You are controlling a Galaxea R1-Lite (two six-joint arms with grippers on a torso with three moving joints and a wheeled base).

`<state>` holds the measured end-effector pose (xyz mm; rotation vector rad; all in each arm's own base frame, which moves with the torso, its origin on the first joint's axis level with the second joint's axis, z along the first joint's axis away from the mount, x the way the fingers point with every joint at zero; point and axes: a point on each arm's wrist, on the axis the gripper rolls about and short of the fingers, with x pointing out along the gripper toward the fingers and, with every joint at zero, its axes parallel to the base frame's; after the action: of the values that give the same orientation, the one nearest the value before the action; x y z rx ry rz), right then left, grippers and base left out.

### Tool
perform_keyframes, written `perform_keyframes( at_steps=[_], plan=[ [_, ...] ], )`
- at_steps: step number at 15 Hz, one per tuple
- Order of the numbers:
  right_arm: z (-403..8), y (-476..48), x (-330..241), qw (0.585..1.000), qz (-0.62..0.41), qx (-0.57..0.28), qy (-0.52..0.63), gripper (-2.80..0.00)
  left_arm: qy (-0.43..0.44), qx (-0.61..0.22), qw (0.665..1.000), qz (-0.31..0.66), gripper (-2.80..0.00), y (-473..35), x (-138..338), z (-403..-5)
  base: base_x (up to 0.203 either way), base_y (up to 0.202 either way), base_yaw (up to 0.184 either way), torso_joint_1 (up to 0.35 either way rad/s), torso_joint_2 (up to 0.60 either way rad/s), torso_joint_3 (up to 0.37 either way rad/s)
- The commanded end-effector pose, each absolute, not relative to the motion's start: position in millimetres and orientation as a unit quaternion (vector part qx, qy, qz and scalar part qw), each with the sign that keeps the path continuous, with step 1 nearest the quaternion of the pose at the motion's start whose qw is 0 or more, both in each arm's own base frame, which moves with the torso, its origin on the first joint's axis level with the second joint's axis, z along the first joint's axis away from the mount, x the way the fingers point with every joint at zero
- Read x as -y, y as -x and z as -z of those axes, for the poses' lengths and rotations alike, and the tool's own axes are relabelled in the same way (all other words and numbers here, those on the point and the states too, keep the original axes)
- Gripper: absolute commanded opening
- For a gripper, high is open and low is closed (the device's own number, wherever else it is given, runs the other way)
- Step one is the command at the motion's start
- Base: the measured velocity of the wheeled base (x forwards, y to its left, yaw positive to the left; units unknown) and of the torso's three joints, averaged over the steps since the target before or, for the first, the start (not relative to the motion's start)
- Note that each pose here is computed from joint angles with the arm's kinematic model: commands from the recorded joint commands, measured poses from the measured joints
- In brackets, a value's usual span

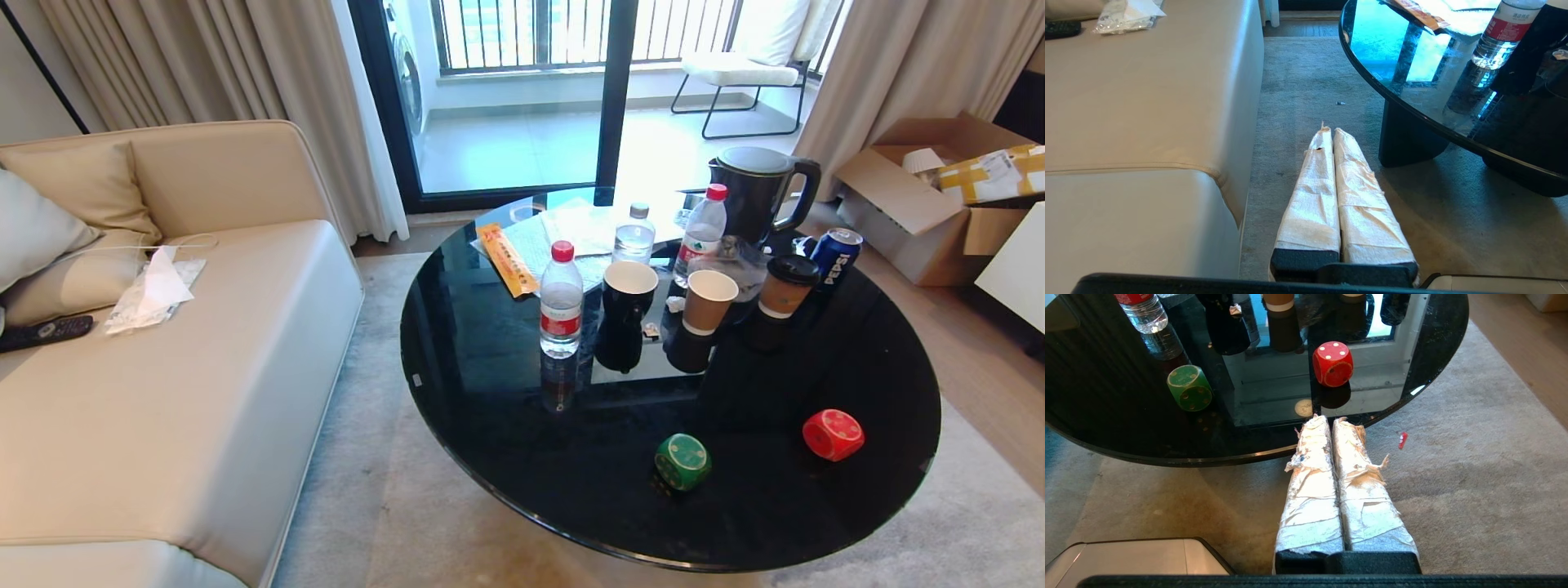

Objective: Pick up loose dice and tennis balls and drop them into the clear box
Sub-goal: Pick up toys out of the box

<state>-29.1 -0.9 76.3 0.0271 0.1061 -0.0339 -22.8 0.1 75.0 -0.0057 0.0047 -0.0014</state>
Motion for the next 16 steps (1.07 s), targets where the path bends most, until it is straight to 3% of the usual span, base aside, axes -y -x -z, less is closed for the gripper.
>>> perform_keyframes(
  at_steps=[1, 7, 16],
  plan=[
    [-76.2, 29.0, 0.9, 0.998, 0.017, -0.054, -0.014, -2.8, 0.003, -0.003, 1.0, 0.001, -2.8, 22.7, -0.1, -75.0, 0.0, 0.0, 0.0, 0.0, 0.0, 0.0],
    [-76.2, 29.0, 0.9, 0.998, 0.017, -0.054, -0.014, -2.8, 0.003, -0.003, 1.0, 0.001, -2.8, 22.7, -0.1, -75.0, -0.001, 0.007, -0.105, 0.001, 0.0, 0.003],
    [-76.2, 29.0, 0.9, 0.998, 0.017, -0.054, -0.014, -2.8, 0.004, -0.003, 1.0, 0.0, -2.8, 22.7, -0.1, -75.0, 0.0, 0.0, 0.0, 0.001, 0.0, -0.05]
  ],
)
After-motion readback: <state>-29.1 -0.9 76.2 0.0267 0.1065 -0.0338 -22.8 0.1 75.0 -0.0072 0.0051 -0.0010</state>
